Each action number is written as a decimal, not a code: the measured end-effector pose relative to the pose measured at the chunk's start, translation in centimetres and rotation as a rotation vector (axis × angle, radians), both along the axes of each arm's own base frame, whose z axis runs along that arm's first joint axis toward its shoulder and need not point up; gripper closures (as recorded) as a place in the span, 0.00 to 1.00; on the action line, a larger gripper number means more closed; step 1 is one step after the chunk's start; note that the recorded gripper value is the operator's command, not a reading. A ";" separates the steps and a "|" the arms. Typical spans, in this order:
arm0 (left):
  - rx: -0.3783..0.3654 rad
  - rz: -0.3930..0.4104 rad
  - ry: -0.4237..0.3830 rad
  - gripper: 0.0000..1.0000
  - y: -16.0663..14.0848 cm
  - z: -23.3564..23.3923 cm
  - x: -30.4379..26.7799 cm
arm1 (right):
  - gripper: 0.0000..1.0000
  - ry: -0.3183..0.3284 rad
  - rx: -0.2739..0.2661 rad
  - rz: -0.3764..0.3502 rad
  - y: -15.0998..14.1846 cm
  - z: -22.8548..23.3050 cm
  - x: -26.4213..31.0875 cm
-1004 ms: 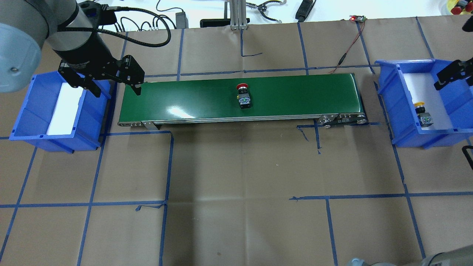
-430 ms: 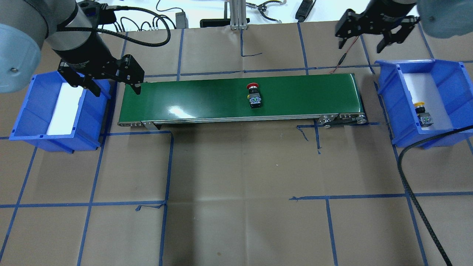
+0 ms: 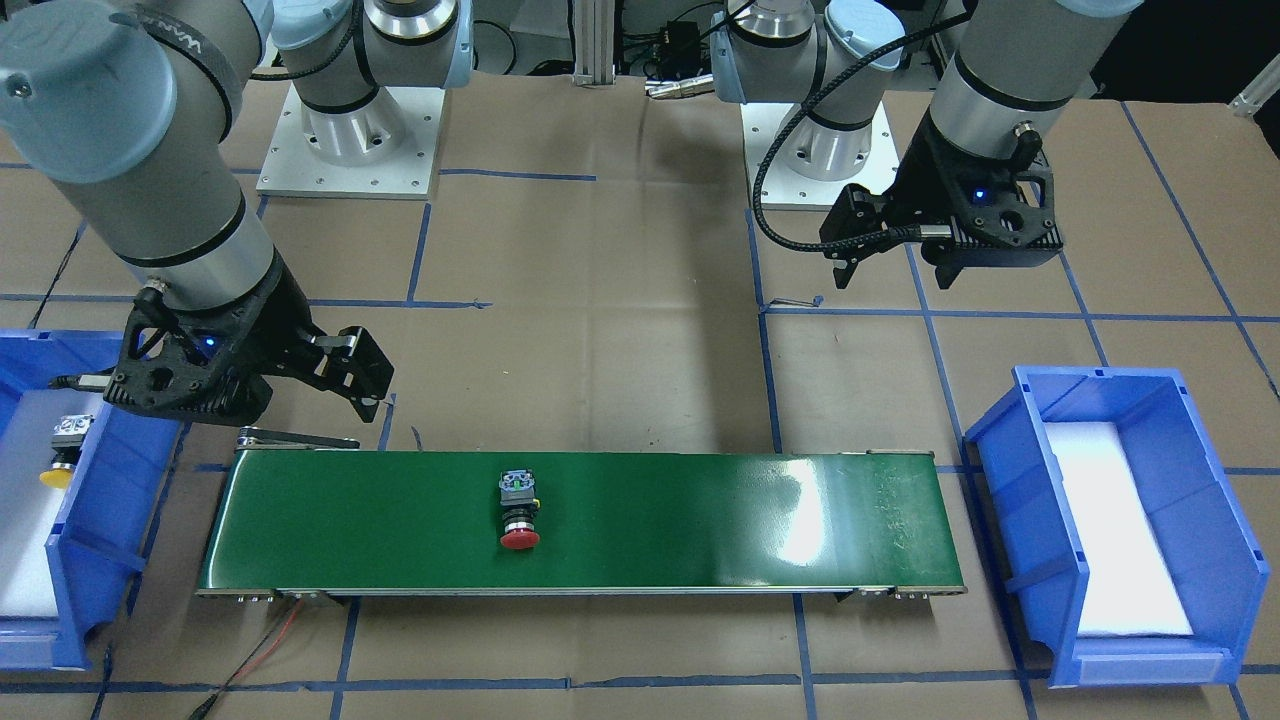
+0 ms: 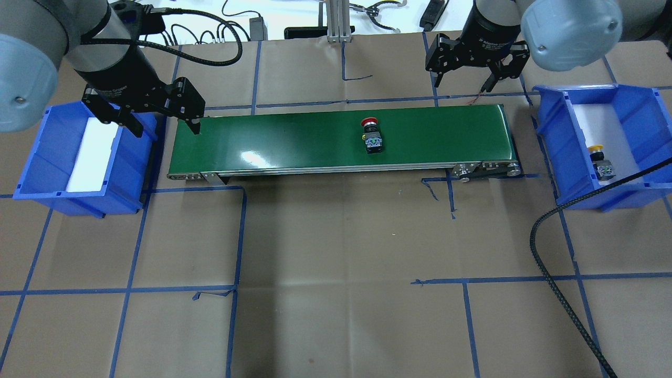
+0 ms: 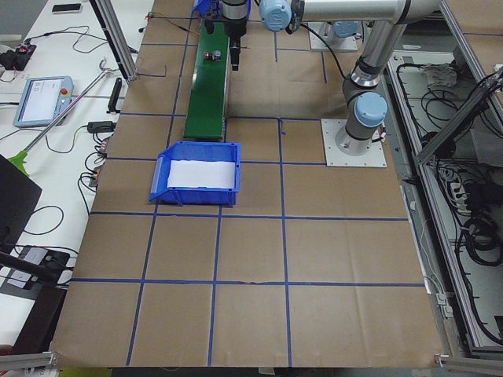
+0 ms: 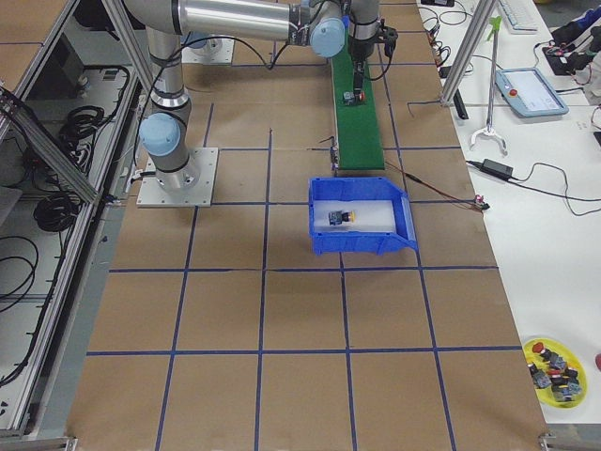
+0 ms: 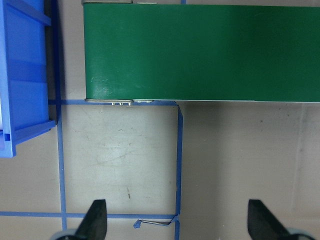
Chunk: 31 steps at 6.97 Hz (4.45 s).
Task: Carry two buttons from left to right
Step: 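Move the right gripper over the red button and close on it, then lift the red button with the right gripper and carry it to the bin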
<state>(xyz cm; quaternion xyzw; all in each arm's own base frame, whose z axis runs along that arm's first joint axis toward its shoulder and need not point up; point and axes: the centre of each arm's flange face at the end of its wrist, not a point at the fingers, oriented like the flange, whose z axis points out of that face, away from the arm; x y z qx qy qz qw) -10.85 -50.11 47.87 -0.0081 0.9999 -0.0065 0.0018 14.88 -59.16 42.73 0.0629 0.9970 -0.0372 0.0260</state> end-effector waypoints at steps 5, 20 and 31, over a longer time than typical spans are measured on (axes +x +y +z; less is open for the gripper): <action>0.000 0.001 -0.001 0.00 0.0 0.0 0.1 | 0.01 -0.006 0.006 0.018 -2.5 -5.1 0.3; -0.004 0.001 0.001 0.00 -0.1 0.2 0.0 | 0.01 -0.014 0.152 0.020 -4.4 -17.1 0.5; -0.007 0.001 0.001 0.00 -0.1 0.3 0.1 | 0.97 0.080 0.127 0.101 -4.0 -8.1 -9.9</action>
